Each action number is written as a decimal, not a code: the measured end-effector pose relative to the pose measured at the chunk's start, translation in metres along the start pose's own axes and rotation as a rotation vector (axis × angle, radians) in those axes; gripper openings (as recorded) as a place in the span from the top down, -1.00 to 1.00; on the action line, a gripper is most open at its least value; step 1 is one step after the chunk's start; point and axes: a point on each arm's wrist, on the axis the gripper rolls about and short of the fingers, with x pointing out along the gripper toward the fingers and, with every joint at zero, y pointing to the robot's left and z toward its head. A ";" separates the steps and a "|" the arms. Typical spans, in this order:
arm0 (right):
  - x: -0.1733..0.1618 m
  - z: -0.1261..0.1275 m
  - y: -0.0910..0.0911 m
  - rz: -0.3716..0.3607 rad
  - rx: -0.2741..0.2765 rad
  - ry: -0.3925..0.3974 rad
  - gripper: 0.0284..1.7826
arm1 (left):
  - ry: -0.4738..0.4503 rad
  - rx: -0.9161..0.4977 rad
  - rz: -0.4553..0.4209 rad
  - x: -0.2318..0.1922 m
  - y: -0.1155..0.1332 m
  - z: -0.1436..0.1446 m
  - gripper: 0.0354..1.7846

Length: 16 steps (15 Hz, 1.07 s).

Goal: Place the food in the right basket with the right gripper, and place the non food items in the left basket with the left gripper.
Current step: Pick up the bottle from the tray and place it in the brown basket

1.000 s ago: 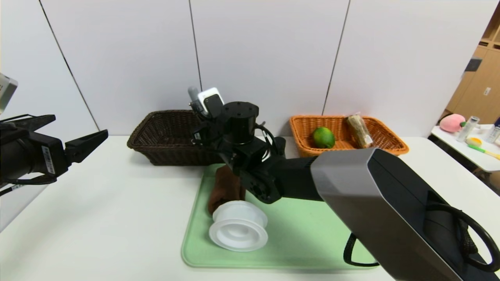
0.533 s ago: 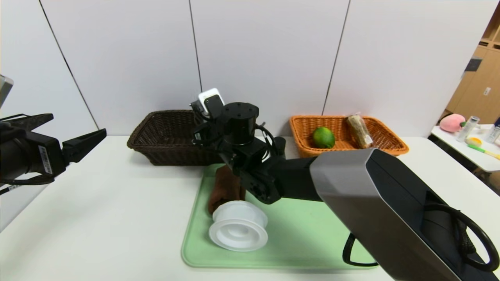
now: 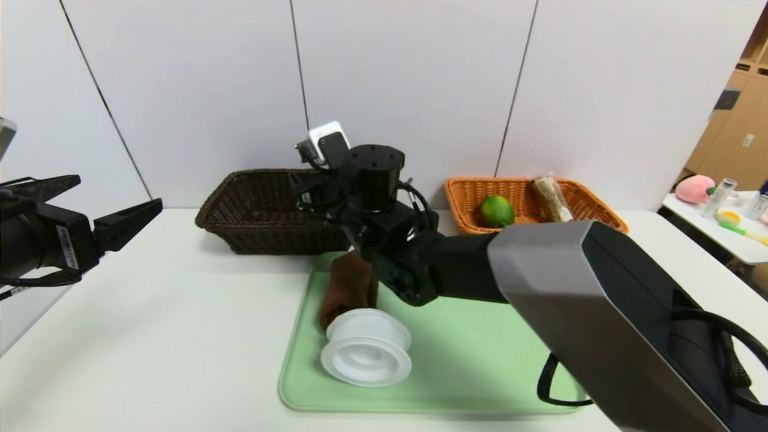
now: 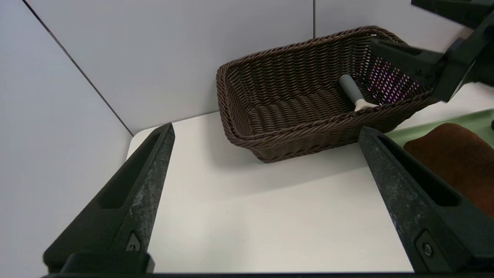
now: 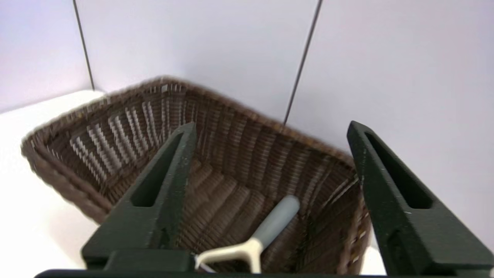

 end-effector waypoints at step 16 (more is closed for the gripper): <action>-0.123 0.059 -0.123 -0.234 -0.028 -0.025 -0.87 | 0.030 -0.013 0.002 -0.006 -0.003 -0.012 -0.89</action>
